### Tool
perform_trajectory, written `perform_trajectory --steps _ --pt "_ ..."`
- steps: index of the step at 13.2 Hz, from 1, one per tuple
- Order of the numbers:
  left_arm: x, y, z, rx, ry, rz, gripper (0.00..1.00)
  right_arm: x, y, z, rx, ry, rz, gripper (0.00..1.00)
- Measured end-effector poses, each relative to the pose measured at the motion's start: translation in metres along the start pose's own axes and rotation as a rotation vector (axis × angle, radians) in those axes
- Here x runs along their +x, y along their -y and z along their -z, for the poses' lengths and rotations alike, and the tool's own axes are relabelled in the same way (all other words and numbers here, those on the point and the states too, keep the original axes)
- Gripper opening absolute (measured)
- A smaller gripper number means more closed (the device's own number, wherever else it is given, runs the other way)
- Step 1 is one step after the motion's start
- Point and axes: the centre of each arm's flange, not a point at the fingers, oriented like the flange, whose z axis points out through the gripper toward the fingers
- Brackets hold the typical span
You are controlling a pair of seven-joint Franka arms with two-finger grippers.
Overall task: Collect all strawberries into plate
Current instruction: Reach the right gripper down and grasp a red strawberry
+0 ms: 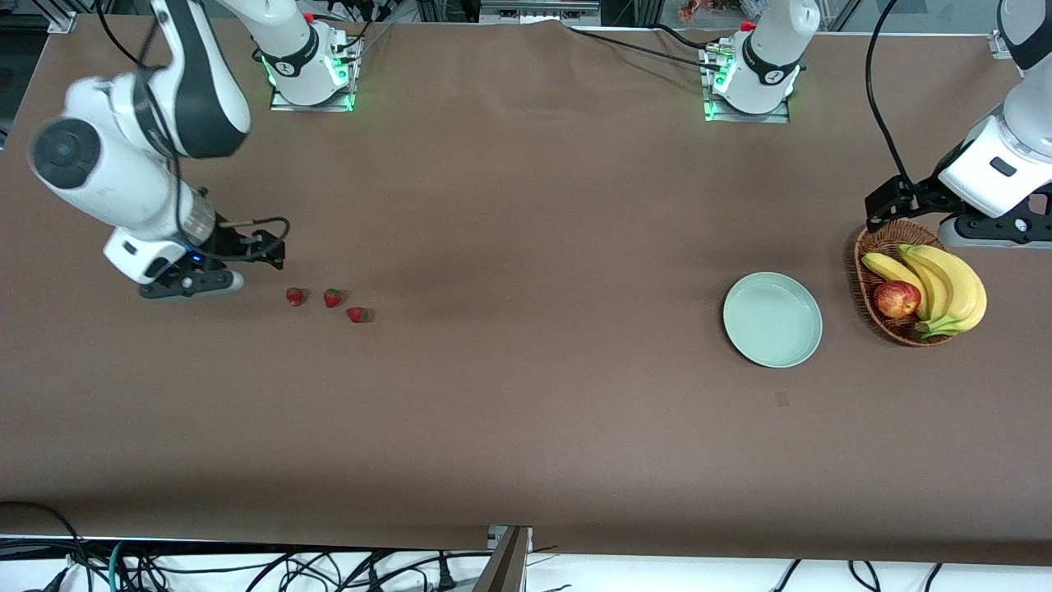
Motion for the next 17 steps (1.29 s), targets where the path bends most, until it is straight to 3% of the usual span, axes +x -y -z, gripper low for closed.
perform_trajectory --steps 7,17 --pt "0.000 0.000 0.000 0.000 0.002 0.000 1.00 0.004 -0.027 -0.140 -0.009 0.065 -0.030 0.99" --pt "0.000 0.000 -0.001 0.000 0.003 0.000 1.00 -0.001 -0.053 -0.197 -0.007 0.096 -0.045 0.90"
